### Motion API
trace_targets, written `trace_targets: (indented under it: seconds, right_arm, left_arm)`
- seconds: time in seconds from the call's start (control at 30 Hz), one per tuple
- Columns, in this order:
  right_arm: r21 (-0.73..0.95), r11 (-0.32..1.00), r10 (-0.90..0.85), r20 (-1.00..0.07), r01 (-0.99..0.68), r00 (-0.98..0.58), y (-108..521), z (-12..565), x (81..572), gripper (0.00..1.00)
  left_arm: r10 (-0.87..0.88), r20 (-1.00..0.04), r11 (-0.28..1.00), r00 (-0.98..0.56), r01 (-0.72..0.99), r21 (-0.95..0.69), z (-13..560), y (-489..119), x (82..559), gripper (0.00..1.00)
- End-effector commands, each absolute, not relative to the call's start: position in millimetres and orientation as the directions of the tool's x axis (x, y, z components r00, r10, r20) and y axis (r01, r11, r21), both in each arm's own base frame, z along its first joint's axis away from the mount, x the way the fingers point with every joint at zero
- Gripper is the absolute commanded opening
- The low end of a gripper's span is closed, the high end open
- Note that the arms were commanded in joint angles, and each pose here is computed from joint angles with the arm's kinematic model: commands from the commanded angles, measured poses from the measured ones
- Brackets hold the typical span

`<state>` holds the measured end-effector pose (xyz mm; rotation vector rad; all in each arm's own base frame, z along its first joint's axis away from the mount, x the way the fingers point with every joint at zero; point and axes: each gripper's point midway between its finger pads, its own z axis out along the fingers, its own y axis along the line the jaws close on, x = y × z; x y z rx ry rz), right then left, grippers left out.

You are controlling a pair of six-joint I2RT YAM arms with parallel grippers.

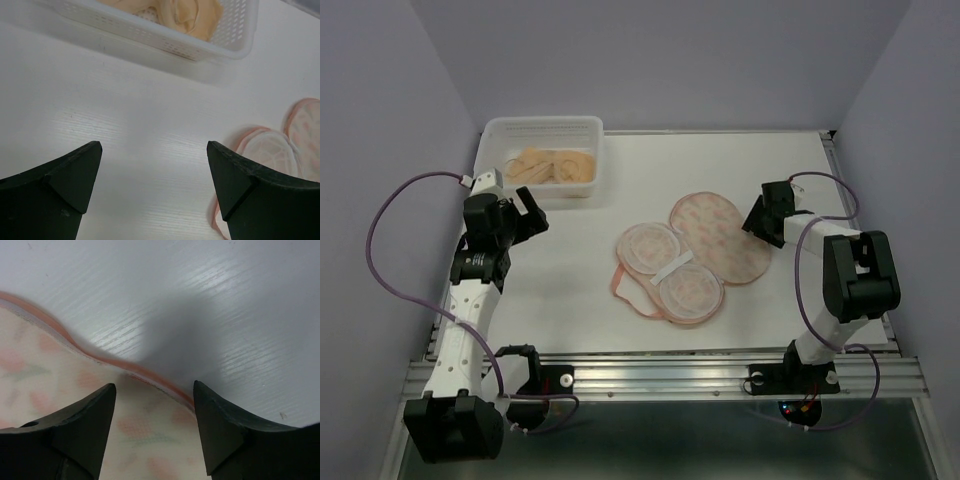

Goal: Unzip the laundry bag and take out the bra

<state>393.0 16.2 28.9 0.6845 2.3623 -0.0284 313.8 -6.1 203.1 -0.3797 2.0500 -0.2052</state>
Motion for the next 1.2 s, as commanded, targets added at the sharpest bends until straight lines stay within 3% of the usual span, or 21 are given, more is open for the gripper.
trace_targets:
  seconds: [0.0,0.3,0.43,0.9,1.17]
  right_arm:
    - [0.144,0.869,0.452,-0.623,0.474,-0.639,13,25,400,0.67]
    - [0.236,0.864,0.497,-0.539,0.444,-0.680,34,12,365,0.14]
    - [0.270,0.877,0.478,-0.577,0.399,-0.662,45,34,352,0.01]
    - [0.195,0.930,0.319,-0.849,0.311,-0.421,47,182,368,0.01]
    - [0.101,0.994,0.104,-0.918,0.028,-0.382,123,208,353,0.01]
  left_arm:
    - [-0.328,-0.893,0.944,-0.310,-0.134,-0.300,243,-2,321,0.99]
    - [-0.330,-0.889,0.944,-0.316,-0.137,-0.301,242,-2,321,0.98]
    - [-0.330,-0.889,0.943,-0.316,-0.139,-0.301,242,-2,321,0.98]
    - [-0.339,-0.885,0.940,-0.319,-0.160,-0.302,238,3,323,0.98]
    - [-0.341,-0.884,0.938,-0.320,-0.175,-0.298,235,6,323,0.98]
